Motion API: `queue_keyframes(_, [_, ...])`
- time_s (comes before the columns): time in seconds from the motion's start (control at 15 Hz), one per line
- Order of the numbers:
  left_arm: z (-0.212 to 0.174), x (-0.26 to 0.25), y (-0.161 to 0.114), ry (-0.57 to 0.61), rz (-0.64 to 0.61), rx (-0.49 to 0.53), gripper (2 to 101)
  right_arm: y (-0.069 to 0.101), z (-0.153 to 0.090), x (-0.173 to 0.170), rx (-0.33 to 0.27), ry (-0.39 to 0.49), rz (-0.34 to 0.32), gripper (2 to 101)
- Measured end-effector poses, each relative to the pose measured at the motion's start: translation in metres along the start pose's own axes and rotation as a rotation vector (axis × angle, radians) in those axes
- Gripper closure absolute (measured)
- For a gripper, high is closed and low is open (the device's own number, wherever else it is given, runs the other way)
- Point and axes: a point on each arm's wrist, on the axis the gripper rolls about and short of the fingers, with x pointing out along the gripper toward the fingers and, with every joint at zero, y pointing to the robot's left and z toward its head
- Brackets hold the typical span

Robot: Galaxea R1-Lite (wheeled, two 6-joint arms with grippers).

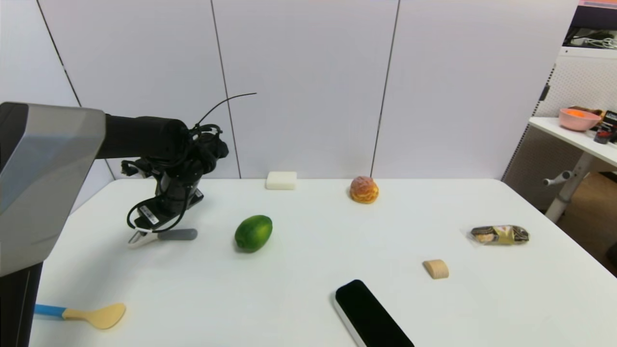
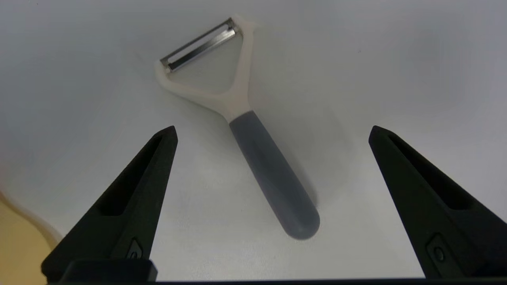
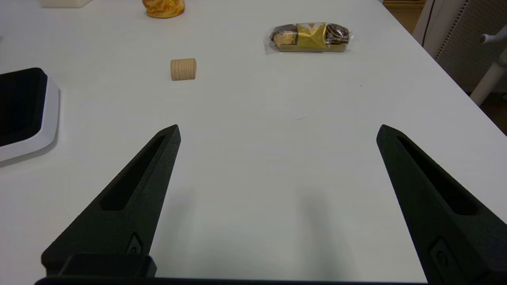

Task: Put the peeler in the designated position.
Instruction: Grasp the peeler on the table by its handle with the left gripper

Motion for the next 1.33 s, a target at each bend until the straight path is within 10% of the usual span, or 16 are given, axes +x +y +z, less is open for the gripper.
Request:
queue_keyframes(0.67, [-0.005,0.02,-0.01,0.0,0.034,-0.231,5.3,0.0,0.0,0.0,0.0,0.0,0.0,4.3])
queue_keyframes(1.33, [-0.017,0.024,-0.013,0.005,0.051,-0.256,5.3,0.0,0.0,0.0,0.0,0.0,0.0,4.3])
